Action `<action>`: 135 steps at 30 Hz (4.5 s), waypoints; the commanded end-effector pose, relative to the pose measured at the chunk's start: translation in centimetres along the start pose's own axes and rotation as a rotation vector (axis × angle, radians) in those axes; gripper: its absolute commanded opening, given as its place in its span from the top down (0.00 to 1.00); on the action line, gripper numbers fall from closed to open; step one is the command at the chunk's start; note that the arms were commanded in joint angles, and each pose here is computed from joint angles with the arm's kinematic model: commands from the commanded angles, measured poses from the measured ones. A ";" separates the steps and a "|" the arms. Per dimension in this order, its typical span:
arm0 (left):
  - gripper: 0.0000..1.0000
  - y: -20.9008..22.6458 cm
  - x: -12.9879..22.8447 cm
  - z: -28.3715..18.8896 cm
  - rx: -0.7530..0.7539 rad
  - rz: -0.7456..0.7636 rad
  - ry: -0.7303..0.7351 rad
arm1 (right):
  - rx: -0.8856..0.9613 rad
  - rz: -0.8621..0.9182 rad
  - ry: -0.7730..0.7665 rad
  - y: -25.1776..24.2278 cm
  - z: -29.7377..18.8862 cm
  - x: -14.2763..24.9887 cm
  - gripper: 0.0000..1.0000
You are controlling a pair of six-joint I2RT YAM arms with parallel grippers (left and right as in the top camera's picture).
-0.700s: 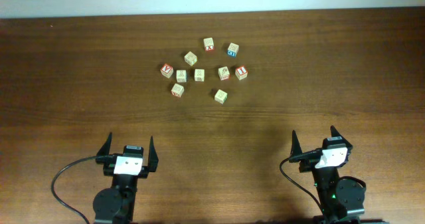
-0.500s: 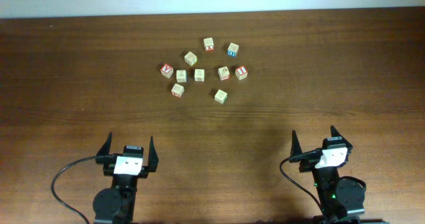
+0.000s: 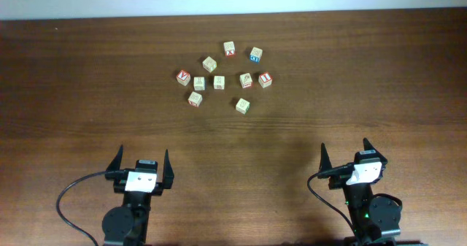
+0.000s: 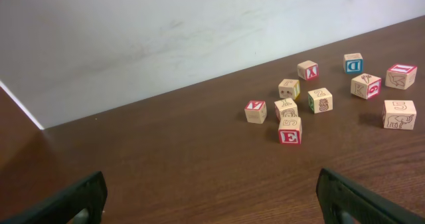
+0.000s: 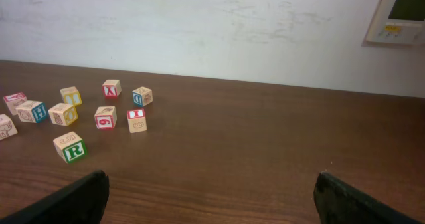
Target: Rotate 5 blocks
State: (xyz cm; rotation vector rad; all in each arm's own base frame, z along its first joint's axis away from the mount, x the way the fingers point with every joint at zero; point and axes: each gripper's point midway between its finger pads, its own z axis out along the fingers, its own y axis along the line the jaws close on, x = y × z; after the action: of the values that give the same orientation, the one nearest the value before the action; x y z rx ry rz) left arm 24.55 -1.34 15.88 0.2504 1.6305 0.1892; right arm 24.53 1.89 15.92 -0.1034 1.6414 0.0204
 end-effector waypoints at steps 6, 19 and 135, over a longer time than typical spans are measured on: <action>0.01 -0.1 0.2 0.0 0.005 0.012 0.003 | 0.012 0.002 0.007 -0.2 0.0 0.4 0.01; 0.01 -0.1 0.2 0.0 0.005 0.012 0.003 | 0.012 0.002 0.007 -0.2 0.0 0.4 0.01; 0.01 5.4 -2.3 17.4 -0.162 -0.341 0.970 | -0.139 0.190 1.433 23.3 16.0 6.6 0.81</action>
State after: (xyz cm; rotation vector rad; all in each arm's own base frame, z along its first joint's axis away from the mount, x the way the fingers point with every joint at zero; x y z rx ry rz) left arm 42.07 2.50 17.60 -0.2812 2.5859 0.1837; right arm 39.64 25.72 10.22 -0.1641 3.0319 0.3850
